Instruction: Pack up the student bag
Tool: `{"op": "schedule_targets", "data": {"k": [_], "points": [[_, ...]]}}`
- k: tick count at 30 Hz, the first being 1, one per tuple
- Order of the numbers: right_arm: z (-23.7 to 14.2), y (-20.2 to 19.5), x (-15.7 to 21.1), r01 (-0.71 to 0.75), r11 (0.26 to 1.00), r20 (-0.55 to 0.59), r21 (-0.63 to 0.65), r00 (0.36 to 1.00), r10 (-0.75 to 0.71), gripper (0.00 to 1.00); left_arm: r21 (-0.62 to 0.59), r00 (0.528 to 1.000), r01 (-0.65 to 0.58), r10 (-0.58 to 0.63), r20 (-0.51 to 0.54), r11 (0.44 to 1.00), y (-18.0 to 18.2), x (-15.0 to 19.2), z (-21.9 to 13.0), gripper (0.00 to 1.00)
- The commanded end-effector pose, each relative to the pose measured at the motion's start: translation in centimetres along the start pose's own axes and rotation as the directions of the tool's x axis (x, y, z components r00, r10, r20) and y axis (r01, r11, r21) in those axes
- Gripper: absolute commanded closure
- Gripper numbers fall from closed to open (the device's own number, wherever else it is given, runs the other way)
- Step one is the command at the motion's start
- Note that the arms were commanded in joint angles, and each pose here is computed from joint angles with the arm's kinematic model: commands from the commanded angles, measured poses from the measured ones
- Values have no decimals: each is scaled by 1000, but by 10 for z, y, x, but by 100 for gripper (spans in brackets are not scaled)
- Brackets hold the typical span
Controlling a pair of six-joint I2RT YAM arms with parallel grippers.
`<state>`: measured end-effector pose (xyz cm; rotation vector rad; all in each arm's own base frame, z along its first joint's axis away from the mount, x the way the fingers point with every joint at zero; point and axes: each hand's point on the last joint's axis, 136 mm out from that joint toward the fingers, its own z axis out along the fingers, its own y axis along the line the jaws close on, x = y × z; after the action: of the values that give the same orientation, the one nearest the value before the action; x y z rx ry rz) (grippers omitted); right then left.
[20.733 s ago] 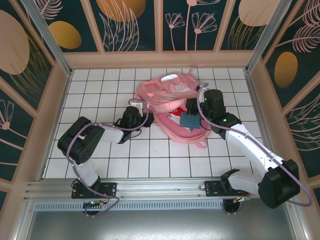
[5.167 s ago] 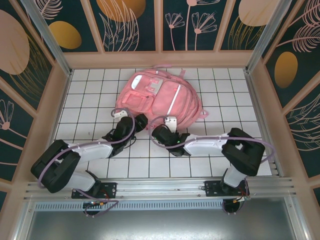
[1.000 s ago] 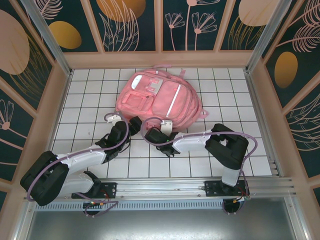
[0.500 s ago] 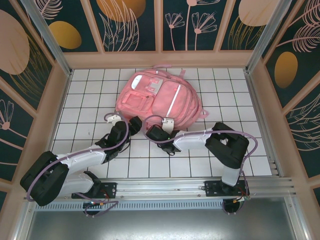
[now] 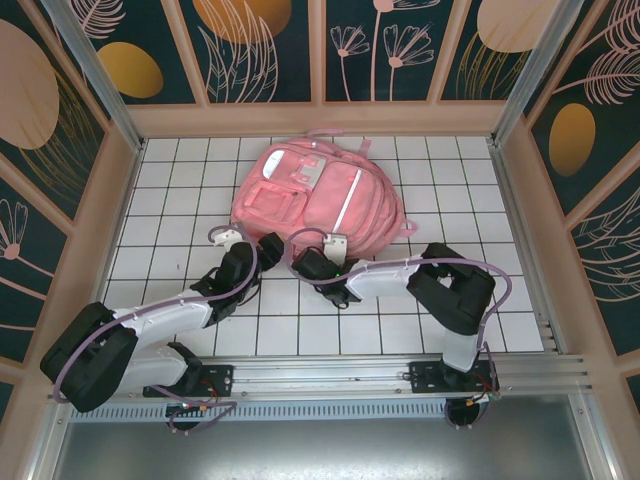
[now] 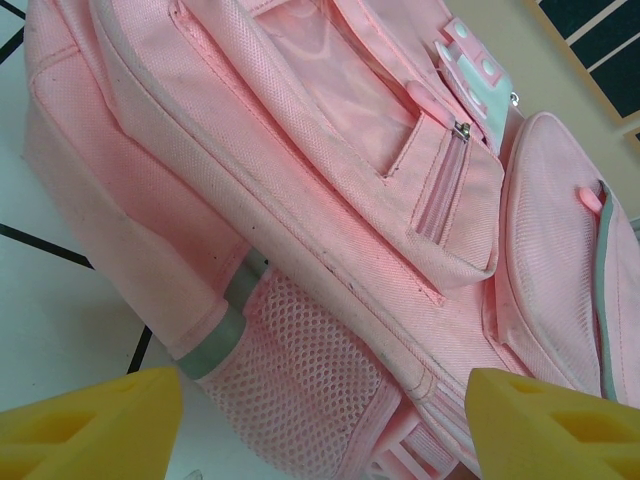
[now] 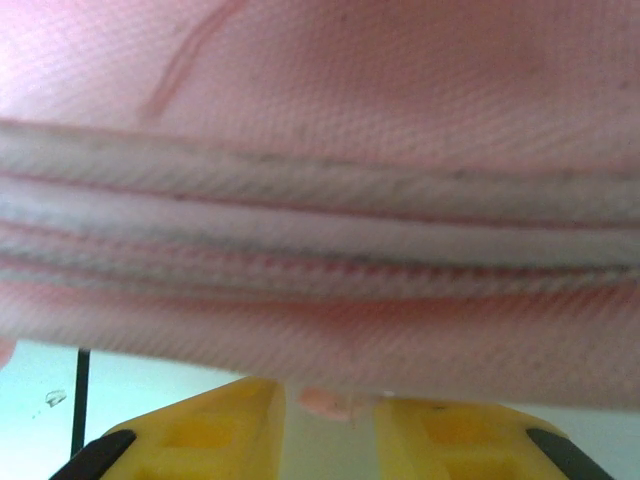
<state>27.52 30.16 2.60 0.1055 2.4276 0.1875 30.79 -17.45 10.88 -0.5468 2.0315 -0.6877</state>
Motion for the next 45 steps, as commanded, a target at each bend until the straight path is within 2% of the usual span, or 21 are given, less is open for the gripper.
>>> {"op": "schedule_targets", "data": {"k": [1,12,18,20,36,38,41,43,45], "points": [[4,3,-6,-41,999,8,-15,999,41,71,-18,1000,-23,23,6,1000,5,-1,-2,25],[2,-15,-6,-92,996,21,23,996,91,73,-15,1000,-21,21,4,1000,5,0,-2,25],[-4,-27,-2,-101,994,40,51,994,99,80,-13,1000,-20,20,3,1000,5,1,-2,25],[-5,-29,-1,-100,993,42,55,994,98,86,-15,1000,-21,21,4,1000,5,0,-2,25],[-18,-59,8,-104,990,54,96,994,99,80,-13,1000,-23,23,4,1000,5,0,-2,25],[-19,-64,8,-104,990,56,100,994,98,77,-14,1000,-23,23,4,1000,5,0,-2,25],[-21,-65,8,-93,992,60,87,994,88,79,-18,1000,-27,27,8,999,6,-1,-2,25],[-22,-63,7,-84,994,61,72,995,80,85,-17,999,-31,31,6,999,5,0,-2,30],[-22,-61,7,-65,996,57,61,996,61,87,-12,1000,-30,30,-1,999,5,1,-2,30]]}}
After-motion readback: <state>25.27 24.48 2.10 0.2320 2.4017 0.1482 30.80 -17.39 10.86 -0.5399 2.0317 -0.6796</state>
